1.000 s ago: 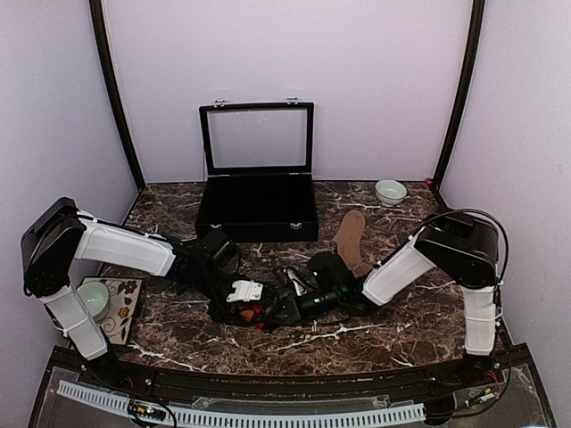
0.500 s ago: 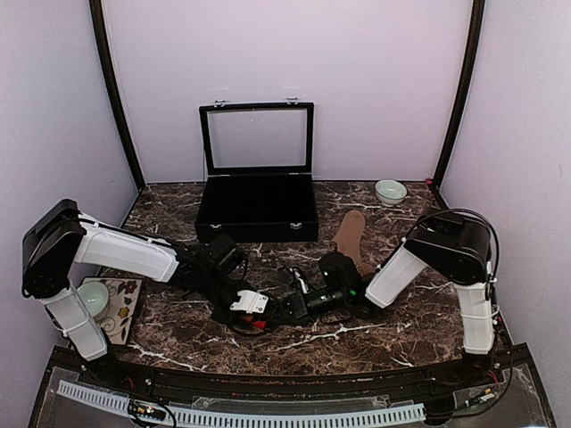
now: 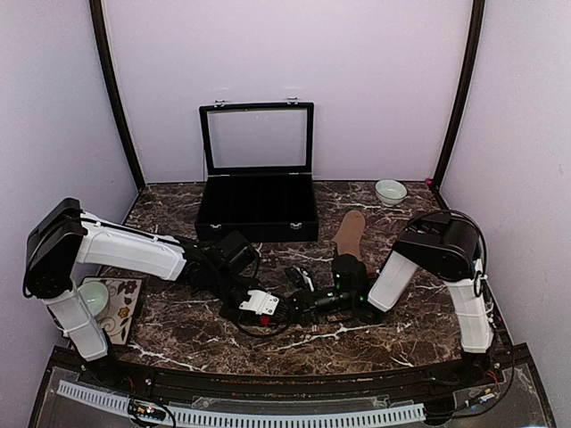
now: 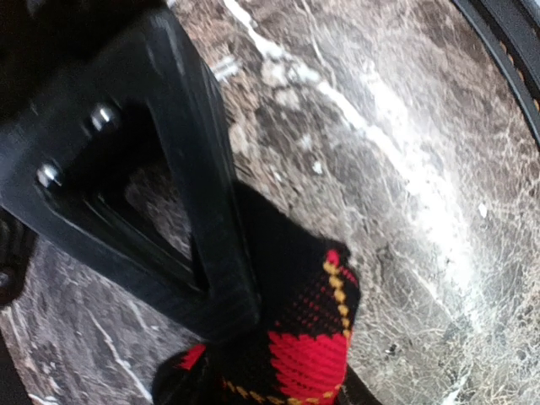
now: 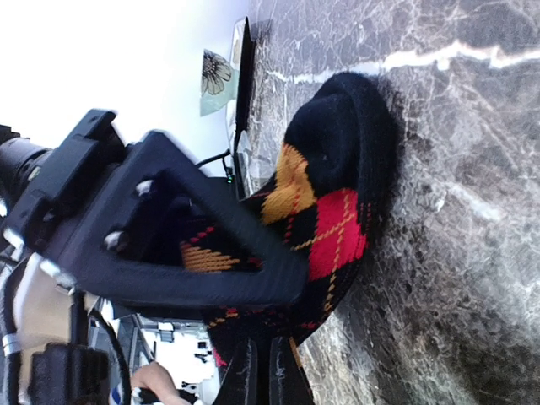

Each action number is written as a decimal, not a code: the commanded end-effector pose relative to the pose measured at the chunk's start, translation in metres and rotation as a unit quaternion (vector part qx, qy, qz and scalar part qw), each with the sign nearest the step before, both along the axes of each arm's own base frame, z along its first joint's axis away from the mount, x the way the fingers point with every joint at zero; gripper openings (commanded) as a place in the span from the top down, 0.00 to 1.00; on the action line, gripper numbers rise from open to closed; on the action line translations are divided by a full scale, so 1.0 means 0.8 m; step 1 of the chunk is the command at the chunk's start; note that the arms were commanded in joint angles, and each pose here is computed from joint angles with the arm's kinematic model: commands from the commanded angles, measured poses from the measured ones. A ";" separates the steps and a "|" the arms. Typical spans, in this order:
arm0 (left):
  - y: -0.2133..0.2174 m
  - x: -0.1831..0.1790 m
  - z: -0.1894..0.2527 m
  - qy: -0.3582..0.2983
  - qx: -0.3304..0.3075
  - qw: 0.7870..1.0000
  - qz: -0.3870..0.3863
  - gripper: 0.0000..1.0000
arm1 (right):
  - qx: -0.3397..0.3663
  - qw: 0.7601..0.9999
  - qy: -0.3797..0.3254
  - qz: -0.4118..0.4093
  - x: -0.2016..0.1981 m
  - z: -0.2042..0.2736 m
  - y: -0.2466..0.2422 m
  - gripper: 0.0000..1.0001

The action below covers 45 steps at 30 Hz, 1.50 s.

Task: Roll the socks
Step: Pick up the sock from the center of the board, then roll the sock.

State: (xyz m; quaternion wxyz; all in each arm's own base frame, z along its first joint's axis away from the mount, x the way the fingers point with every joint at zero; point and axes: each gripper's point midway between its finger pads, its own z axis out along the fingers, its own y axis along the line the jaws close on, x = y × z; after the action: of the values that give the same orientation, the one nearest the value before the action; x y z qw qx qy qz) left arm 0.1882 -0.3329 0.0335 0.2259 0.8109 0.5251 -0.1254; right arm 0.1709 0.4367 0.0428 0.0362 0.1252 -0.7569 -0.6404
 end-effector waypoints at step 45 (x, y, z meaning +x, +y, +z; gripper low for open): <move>-0.015 0.050 0.242 0.391 -0.215 0.877 0.177 1.00 | -0.146 0.791 -0.524 -0.279 0.146 0.258 -0.177 0.00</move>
State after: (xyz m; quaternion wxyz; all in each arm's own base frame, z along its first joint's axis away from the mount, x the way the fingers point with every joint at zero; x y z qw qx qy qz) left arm 0.2406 -0.3486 0.1946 0.1941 0.5344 0.6837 -0.4575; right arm 0.2947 0.2926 0.2315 -0.4977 0.1619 -0.7779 -0.3478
